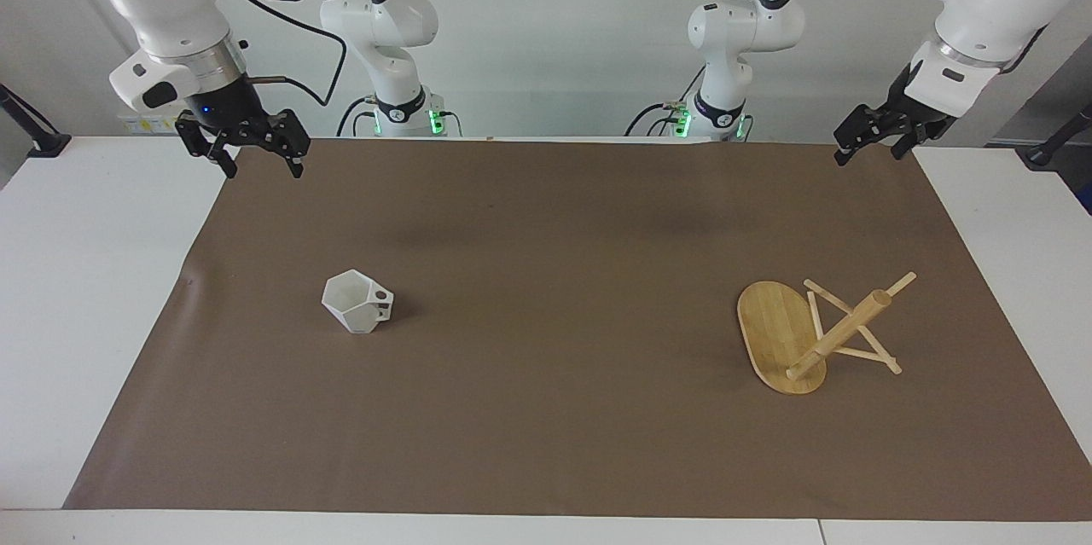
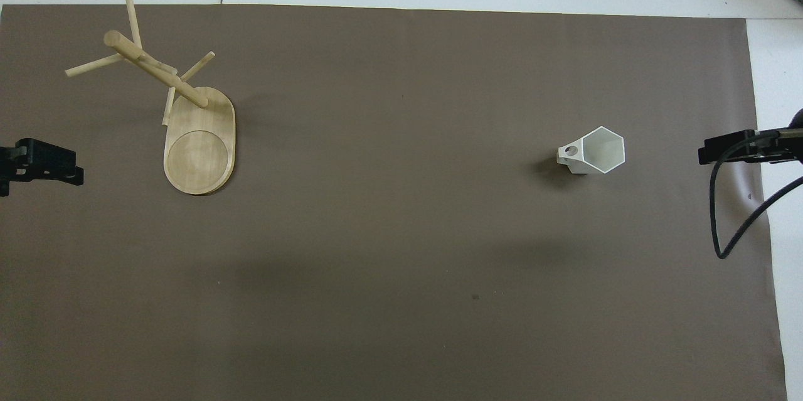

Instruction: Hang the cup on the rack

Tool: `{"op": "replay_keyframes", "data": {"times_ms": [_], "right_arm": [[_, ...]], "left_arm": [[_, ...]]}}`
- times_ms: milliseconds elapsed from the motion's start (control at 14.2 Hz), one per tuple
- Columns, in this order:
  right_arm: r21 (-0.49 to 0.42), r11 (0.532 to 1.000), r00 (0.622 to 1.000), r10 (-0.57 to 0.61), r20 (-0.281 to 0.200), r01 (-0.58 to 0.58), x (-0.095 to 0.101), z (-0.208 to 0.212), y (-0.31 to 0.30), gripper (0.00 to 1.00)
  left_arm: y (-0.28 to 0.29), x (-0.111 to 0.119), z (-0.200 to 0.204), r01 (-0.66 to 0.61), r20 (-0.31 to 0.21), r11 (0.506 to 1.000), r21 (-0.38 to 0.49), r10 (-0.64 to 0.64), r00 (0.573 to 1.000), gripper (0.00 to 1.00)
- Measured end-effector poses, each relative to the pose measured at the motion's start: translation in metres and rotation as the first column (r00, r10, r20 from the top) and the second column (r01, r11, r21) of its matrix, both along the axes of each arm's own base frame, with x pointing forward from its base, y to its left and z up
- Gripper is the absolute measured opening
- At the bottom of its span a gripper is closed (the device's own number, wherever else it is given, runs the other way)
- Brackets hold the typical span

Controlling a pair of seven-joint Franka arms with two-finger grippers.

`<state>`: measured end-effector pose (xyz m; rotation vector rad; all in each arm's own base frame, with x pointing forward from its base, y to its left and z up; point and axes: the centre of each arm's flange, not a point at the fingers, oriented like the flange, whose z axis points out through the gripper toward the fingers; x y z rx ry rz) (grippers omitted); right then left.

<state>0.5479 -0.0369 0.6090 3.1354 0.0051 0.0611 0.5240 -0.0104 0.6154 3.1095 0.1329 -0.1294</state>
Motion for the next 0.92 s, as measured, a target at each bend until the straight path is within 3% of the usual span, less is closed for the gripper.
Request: {"op": "replay_keyframes", "data": {"times_ms": [141,424,918], "right_arm": [[0.0,1.0,1.0,0.0,0.0,0.0,0.0,0.0,0.0,1.0],[0.0,1.0,1.0,0.0,0.006,0.0,0.001,-0.001,0.0,1.0],[-0.007,1.0,0.995,0.001,0.098,0.0,0.013,-0.019,-0.001,1.0]], "left_arm": [[-0.004,-0.004,-0.009,0.009,-0.015,1.0,0.001,-0.009,1.0,1.0],[-0.007,-0.003,-0.011,0.06,0.033,0.998,-0.002,-0.06,0.998,1.0],[-0.008,-0.004,-0.001,0.197,0.05,0.98,0.022,-0.198,0.979,1.0]]}}
